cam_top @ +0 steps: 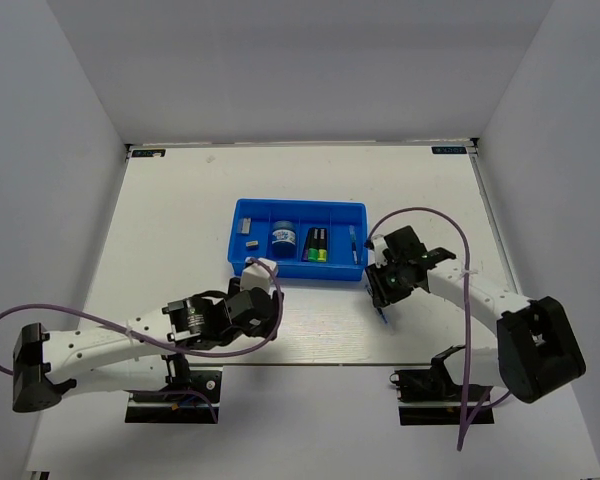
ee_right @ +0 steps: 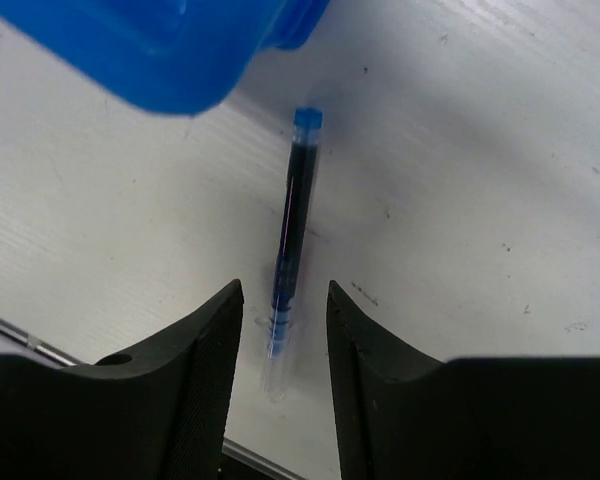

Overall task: Sort the stationery into containers
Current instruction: Grab a piece of stationery with the right arm, then place the stationery into the container

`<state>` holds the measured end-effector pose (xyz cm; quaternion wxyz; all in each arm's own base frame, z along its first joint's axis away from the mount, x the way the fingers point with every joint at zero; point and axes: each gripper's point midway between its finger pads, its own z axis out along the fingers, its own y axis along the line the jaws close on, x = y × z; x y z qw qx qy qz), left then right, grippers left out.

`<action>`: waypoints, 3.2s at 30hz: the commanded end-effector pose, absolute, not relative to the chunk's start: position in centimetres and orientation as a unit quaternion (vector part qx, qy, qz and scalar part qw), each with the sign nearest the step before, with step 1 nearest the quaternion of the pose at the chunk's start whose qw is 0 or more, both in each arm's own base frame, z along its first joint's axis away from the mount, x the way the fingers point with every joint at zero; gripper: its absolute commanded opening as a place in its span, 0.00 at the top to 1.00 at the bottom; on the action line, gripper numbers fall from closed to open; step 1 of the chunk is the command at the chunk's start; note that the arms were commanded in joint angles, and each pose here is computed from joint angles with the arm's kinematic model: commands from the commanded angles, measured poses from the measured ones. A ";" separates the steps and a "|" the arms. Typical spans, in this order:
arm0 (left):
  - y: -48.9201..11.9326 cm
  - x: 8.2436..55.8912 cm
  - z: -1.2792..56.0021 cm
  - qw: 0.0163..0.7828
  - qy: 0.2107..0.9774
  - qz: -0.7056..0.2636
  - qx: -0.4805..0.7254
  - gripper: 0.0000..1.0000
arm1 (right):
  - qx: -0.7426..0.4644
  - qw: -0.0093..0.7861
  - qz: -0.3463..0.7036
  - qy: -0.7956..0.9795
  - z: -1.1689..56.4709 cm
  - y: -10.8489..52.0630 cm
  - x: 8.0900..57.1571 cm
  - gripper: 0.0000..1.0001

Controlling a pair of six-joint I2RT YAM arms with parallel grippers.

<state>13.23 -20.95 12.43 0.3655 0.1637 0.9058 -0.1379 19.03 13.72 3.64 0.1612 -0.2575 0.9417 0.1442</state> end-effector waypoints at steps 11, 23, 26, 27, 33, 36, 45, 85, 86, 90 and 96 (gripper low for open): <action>-19.5 13.3 12.1 0.382 0.903 -0.135 0.147 0.22 | -0.242 0.197 0.094 0.946 1.6 13.5 20.4 0.57; -18.2 13.2 12.5 0.390 0.901 -0.132 0.139 0.22 | -0.221 0.178 0.039 0.958 -0.2 11.5 20.6 0.68; -18.0 13.2 12.7 0.391 0.901 -0.131 0.137 0.22 | -0.217 0.178 0.051 0.958 -0.1 11.8 20.7 0.71; -18.0 13.2 12.8 0.392 0.900 -0.133 0.135 0.22 | -0.219 0.178 0.059 0.958 -0.1 12.0 20.7 0.71; -17.7 13.2 13.0 0.394 0.900 -0.131 0.135 0.22 | -0.216 0.151 0.070 0.962 -0.6 12.2 20.5 0.79; -17.5 13.2 13.2 0.395 0.899 -0.131 0.134 0.22 | -0.208 0.143 0.067 0.965 -0.9 12.0 20.8 0.89; -17.2 13.2 13.4 0.397 0.899 -0.127 0.133 0.22 | -0.197 0.142 0.089 0.966 -0.1 12.4 20.6 1.00; -16.9 13.3 14.9 0.405 0.896 -0.130 0.131 0.22 | -0.092 0.324 0.240 0.911 17.1 22.1 35.7 1.00; -16.8 13.4 15.0 0.407 0.895 -0.129 0.130 0.22 | -0.091 0.326 0.239 0.910 17.1 22.2 36.1 1.00; -16.4 13.5 14.9 0.409 0.895 -0.121 0.131 0.22 | -0.093 0.340 0.220 0.909 16.3 22.4 38.1 1.00; -16.2 13.5 15.0 0.408 0.896 -0.117 0.131 0.22 | -0.094 0.320 0.212 0.919 14.6 22.9 39.4 1.00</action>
